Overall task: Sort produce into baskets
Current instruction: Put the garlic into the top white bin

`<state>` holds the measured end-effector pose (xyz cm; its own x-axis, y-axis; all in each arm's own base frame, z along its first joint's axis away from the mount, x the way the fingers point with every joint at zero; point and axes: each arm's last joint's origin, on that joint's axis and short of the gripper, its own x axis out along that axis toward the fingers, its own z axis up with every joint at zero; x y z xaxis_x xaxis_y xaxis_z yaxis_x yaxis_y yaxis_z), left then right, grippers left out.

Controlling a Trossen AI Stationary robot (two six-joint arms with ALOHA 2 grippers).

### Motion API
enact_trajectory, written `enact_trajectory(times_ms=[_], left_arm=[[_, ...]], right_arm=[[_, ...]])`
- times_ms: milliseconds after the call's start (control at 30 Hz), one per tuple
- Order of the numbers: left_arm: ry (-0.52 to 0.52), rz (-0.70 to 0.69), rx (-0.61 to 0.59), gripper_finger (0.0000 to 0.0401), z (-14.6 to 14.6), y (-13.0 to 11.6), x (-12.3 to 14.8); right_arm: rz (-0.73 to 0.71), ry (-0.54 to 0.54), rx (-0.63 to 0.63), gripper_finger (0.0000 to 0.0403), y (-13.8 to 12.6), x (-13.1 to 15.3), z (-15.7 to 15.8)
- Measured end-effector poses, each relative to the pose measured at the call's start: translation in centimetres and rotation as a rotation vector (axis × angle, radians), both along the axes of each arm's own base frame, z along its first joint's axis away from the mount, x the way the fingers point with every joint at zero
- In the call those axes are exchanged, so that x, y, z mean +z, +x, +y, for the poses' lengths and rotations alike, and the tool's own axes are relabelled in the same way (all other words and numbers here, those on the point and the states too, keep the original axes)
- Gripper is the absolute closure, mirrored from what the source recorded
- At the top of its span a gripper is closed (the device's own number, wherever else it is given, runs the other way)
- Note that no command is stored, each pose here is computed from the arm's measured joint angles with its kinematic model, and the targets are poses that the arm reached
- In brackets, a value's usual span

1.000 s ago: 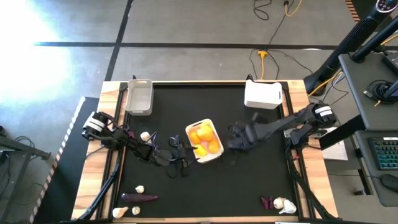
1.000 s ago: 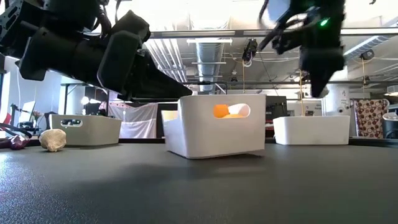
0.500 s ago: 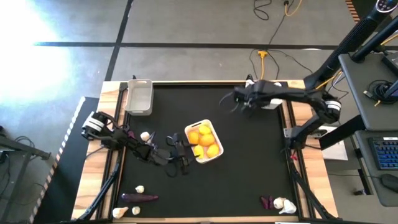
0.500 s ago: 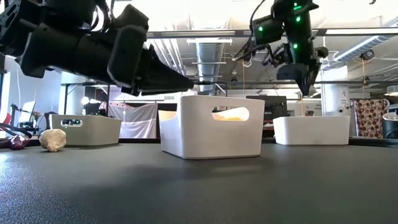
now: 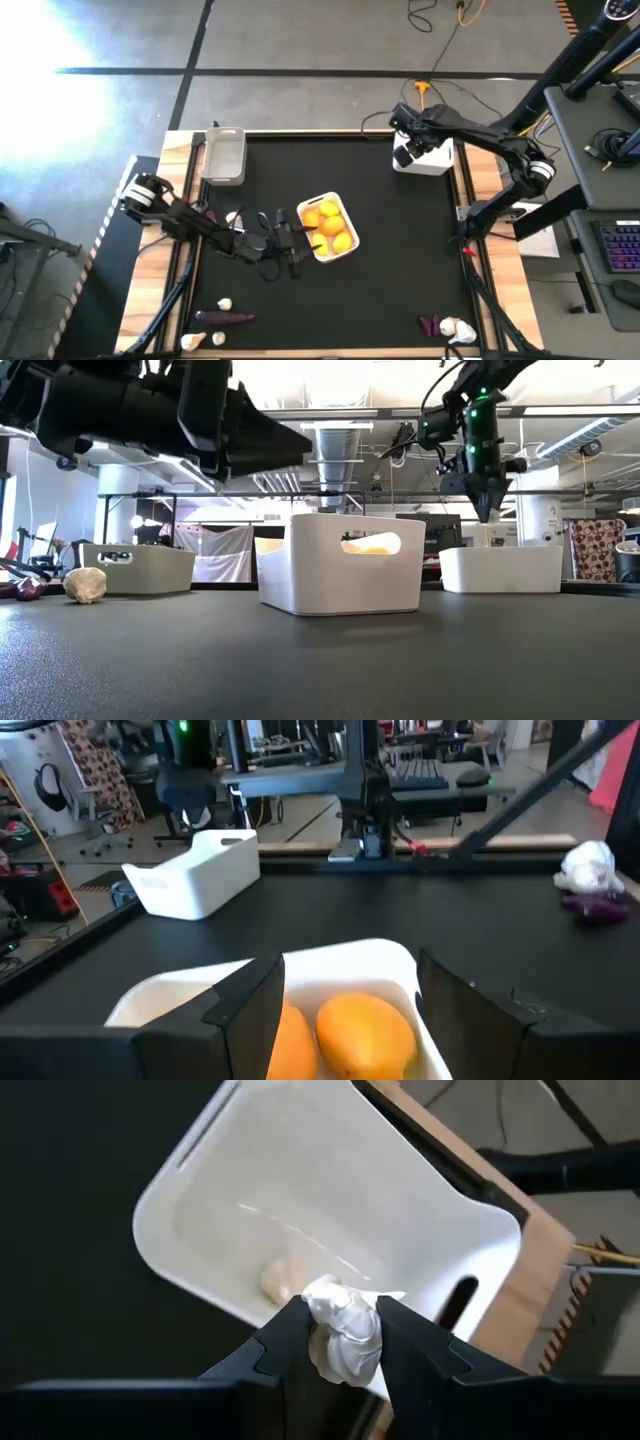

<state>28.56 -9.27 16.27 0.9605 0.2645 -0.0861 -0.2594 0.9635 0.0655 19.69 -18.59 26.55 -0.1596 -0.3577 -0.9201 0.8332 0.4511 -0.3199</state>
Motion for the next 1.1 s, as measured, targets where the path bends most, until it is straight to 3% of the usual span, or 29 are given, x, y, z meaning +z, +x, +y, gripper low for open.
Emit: enact_trajectory(times_ms=[200, 533, 700, 867, 1100], left_arm=[[-0.018, -0.008, 0.043, 0.0189, 2.2, -0.4, 2.3], [-0.170, -0.068, 0.036, 0.0189, 10.2, -0.5, 4.9], [-0.208, -0.050, 0.060, 0.0189, 11.5, -0.9, 5.0], [-0.206, 0.024, 0.201, 0.0189, 12.3, -1.8, 4.9], [-0.264, 0.065, 0.235, 0.0191, 15.2, -2.3, 5.2]], right_arm=[[-0.022, -0.031, 0.016, 0.0301, -0.5, -0.1, -1.4], [-0.016, -0.049, 0.101, 0.0301, -0.3, -1.0, -1.6], [-0.007, -0.057, 0.127, 0.0301, -0.6, -2.1, -1.9], [0.011, -0.043, 0.141, 0.0301, -1.0, -3.6, -1.7], [-0.017, -0.085, 0.162, 0.0301, -1.0, -4.0, -1.7]])
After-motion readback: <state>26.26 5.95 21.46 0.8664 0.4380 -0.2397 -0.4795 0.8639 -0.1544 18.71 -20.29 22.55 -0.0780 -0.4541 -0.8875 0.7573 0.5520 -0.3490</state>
